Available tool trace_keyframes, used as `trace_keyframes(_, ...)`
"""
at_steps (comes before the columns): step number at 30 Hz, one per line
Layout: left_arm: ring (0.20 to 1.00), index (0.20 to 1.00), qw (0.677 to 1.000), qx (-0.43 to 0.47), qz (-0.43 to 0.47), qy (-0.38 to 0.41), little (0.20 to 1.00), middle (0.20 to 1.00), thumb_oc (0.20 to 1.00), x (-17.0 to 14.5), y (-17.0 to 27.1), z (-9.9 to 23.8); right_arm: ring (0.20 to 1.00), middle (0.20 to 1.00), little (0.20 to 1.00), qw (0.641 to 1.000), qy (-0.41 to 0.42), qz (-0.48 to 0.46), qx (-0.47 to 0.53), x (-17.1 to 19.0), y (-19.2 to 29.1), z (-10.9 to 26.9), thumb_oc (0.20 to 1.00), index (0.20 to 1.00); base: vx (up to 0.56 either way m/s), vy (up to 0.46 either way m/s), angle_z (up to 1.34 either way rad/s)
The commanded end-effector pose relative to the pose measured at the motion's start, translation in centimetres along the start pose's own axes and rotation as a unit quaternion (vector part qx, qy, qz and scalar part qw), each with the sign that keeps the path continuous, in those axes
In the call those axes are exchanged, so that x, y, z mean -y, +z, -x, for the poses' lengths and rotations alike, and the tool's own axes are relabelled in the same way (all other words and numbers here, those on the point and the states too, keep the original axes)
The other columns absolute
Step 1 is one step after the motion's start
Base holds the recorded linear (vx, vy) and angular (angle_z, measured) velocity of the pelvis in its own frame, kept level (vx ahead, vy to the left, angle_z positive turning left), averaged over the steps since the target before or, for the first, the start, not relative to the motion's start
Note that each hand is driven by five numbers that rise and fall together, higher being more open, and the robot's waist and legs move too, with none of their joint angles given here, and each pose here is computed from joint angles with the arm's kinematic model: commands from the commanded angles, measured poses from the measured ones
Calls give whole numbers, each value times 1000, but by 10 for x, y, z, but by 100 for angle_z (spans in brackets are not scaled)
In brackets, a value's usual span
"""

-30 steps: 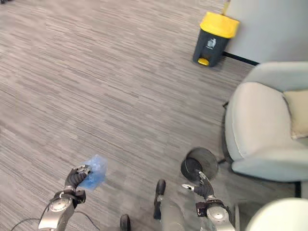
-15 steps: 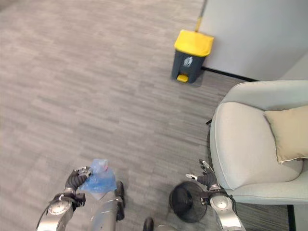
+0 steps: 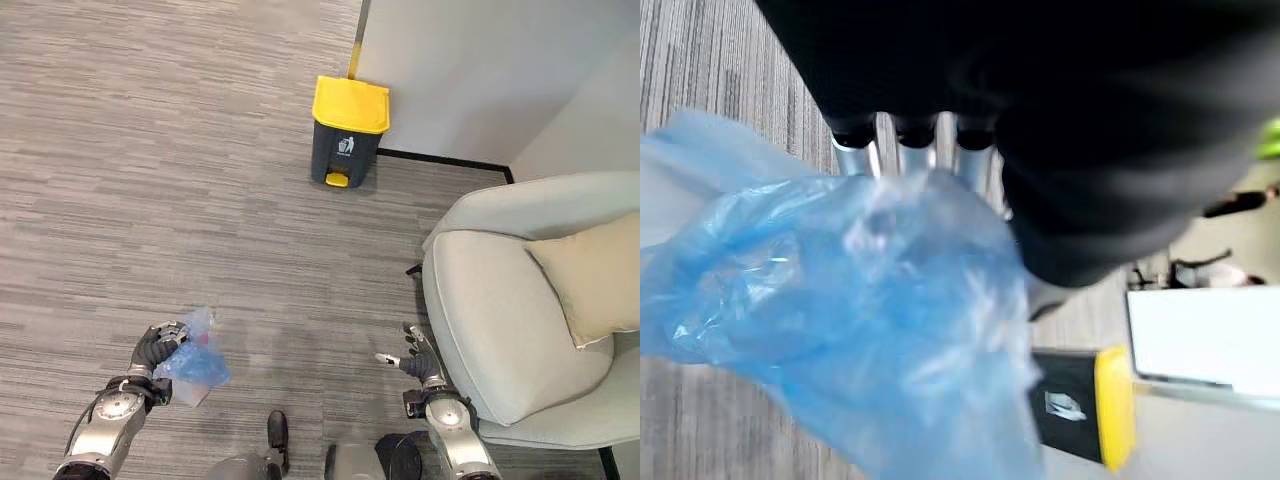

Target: Gather garbage on tea table into small bin, then transfer packed bag to large trash can.

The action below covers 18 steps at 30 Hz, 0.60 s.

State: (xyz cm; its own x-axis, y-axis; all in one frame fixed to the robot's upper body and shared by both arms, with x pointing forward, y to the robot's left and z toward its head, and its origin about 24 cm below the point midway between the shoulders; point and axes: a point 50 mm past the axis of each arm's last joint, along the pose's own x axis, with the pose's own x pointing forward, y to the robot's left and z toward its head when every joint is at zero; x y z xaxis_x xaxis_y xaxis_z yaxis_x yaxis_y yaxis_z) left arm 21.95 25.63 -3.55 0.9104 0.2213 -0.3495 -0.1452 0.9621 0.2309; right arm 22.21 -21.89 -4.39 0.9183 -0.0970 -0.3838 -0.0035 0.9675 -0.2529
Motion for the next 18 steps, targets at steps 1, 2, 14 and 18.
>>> trace_keyframes(1, 200, 200, 998, 63, -9, 6, 200, 200, 200, -8, 24, -1, 1000, 1000, 1000, 999, -17, 1, 31, 11, 14, -7, 1000, 1000, 388, -56, -16)
trace_keyframes(2, 200, 200, 998, 60, -5, 9, 200, 200, 200, -9, 23, -1, 1000, 1000, 1000, 999, -15, 1, 29, 9, 13, -7, 1000, 1000, 235, -58, -2)
trace_keyframes(14, 200, 200, 999, 28, 3, -15, 200, 200, 200, 2, 2, 12, 1000, 1000, 1000, 1000, -19, 11, 2, 20, -6, 7, 1000, 1000, 417, -206, 31)
trace_keyframes(18, 200, 200, 999, 24, 17, -14, 200, 200, 200, 7, 1, 11, 1000, 1000, 1000, 999, -30, 21, -2, 27, -5, 6, 1000, 1000, 350, -202, -26)
